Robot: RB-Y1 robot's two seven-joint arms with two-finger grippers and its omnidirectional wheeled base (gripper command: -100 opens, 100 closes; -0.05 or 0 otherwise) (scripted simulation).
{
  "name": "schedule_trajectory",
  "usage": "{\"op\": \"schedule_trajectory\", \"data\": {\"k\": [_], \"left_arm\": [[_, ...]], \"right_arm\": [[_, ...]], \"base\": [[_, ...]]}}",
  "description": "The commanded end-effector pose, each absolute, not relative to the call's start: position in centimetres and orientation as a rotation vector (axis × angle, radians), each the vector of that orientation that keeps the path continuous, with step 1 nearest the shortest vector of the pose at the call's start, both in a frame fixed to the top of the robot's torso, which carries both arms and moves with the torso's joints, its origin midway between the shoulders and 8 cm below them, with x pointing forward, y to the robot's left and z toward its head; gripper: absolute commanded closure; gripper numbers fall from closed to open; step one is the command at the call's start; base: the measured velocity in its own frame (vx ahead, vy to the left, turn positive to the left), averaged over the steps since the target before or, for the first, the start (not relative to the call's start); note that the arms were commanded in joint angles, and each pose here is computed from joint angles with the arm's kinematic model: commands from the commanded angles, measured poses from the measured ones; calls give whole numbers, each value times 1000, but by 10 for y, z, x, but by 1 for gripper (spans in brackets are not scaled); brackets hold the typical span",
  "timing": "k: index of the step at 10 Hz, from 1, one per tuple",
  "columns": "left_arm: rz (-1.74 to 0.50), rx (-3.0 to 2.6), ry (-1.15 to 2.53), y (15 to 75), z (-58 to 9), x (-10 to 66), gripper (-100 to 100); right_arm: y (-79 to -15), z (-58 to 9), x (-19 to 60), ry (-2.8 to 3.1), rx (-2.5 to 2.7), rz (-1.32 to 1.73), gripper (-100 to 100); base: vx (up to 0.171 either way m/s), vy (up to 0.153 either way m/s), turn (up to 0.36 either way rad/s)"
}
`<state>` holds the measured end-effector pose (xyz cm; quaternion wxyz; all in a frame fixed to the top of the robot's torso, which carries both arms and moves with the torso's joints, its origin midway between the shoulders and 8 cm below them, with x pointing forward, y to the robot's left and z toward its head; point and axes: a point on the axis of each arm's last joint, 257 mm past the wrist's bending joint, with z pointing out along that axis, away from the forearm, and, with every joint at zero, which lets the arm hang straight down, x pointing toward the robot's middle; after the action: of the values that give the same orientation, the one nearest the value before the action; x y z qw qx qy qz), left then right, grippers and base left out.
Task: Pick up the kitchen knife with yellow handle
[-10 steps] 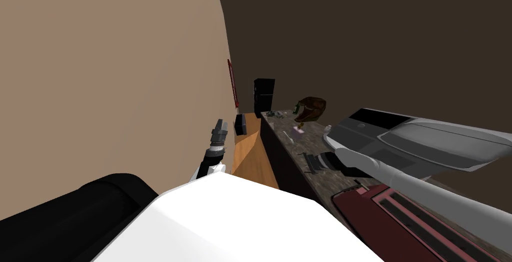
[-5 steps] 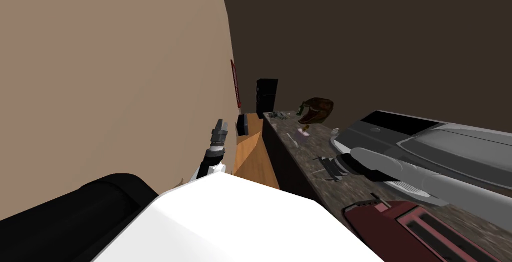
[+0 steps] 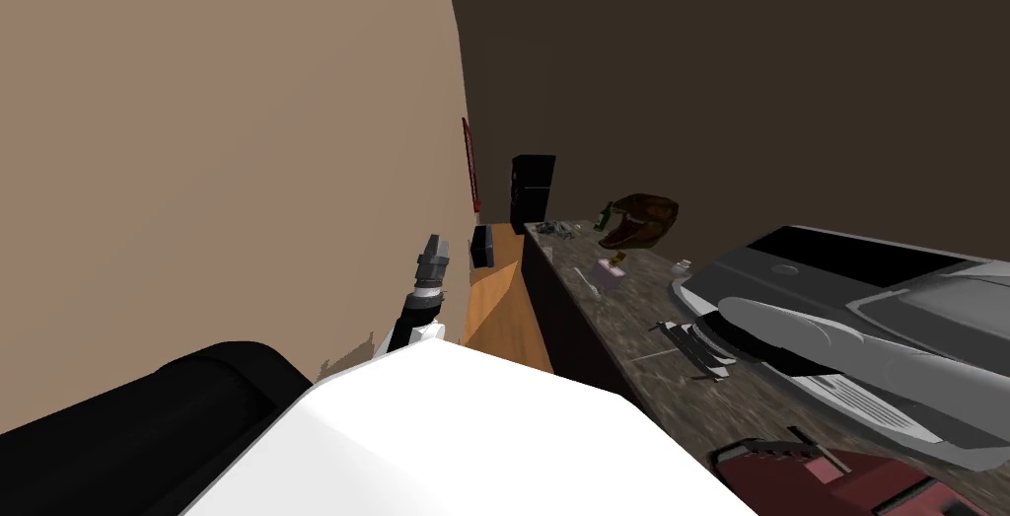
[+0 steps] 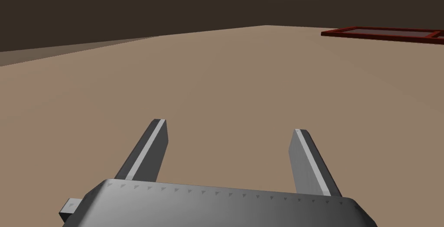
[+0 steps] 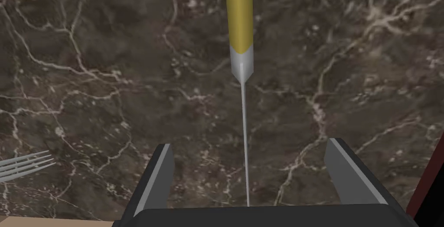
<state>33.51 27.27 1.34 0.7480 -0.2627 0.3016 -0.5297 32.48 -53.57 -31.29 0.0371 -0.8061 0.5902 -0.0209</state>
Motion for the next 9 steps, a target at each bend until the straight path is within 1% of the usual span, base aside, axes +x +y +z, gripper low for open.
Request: {"op": "schedule_trajectory", "data": {"k": [1, 3, 4, 5, 6, 7, 9], "left_arm": [[-1158, -575, 660, 273, 13, 335, 0], [-1158, -575, 660, 273, 13, 335, 0], [-1158, -575, 660, 273, 13, 335, 0], [-1158, -575, 660, 273, 13, 335, 0], [-1158, -575, 660, 273, 13, 335, 0], [-1159, -574, 659, 273, 13, 335, 0], [-1159, -574, 660, 273, 13, 335, 0]], "right_arm": [[-558, -311, 312, 1834, -2533, -76, -100], [-576, -311, 300, 1850, -2583, -77, -100], [-568, -311, 305, 1846, -2565, -78, -100], [-569, -311, 304, 1846, -2569, -77, 0], [-576, -315, 303, 1910, -2522, -77, -100], [-579, -318, 302, 1942, -2498, -78, -100], [-586, -322, 300, 2005, -2449, -78, -100]], "base": [[52, 14, 85], [59, 9, 54], [28, 0, 4], [5, 0, 0], [-95, -40, 324], [-167, -73, 408], [-178, -70, 246]]}}
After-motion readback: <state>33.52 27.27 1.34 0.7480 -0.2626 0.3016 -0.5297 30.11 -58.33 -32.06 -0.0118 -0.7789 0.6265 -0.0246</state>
